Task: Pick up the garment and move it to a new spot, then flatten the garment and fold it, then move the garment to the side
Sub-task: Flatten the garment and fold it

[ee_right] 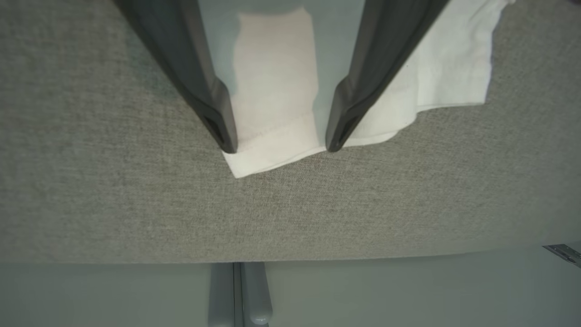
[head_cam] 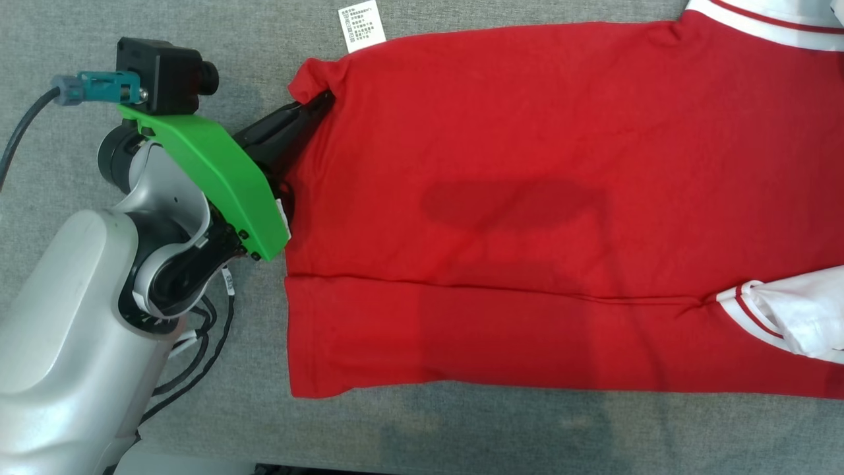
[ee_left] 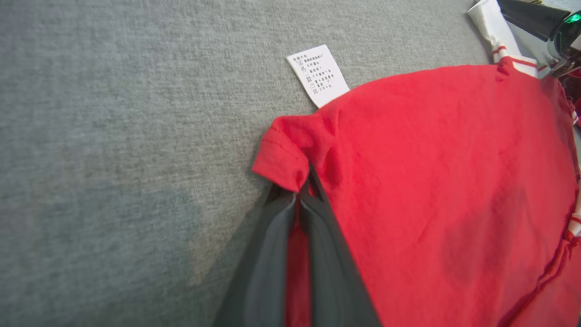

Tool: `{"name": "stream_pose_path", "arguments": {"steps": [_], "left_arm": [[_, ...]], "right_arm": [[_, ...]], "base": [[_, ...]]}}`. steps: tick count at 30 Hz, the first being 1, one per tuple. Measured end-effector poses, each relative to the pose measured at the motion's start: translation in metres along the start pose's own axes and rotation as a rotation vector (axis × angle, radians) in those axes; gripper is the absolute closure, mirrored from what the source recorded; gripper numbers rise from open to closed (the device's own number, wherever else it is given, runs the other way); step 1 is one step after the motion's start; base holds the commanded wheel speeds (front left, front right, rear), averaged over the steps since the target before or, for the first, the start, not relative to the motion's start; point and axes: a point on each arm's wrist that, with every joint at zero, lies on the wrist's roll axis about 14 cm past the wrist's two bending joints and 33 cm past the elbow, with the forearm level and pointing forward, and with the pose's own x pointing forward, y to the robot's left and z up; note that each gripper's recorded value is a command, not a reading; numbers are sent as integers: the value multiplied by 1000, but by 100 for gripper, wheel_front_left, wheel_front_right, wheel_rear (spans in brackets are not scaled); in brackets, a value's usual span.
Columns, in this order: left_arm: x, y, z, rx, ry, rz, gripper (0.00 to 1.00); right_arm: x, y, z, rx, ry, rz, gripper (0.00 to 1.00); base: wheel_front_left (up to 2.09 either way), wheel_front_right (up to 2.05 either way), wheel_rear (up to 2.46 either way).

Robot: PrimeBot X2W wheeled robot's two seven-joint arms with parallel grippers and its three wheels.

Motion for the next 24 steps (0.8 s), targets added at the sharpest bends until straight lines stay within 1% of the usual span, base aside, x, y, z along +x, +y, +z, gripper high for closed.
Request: {"name": "stream_pose_path", "arguments": {"steps": [7, 16, 17, 18, 19, 24], "left_arm": [[4, 1, 3, 2, -4, -4, 100], [5, 4, 1, 1, -1, -1, 100], [5, 4, 1, 1, -4, 0, 100], [5, 4, 1, 1, -5, -1, 100], [5, 4, 1, 1, -5, -1, 100], [6, 7, 4, 11, -16, 9, 100]], "right_arm": [[5, -8, 7, -3, -14, -17, 0], [12, -15, -3, 1, 21, -37, 0], [13, -14, -3, 0, 22, -31, 52], [14, -11, -4, 0, 27, -22, 85], [15, -9, -3, 9, 26, -15, 100], [17, 8, -4, 40, 26, 41, 100]], "base": [[0, 0, 0], [0, 0, 0], [0, 0, 0], [0, 0, 0], [0, 0, 0], [0, 0, 0]]}}
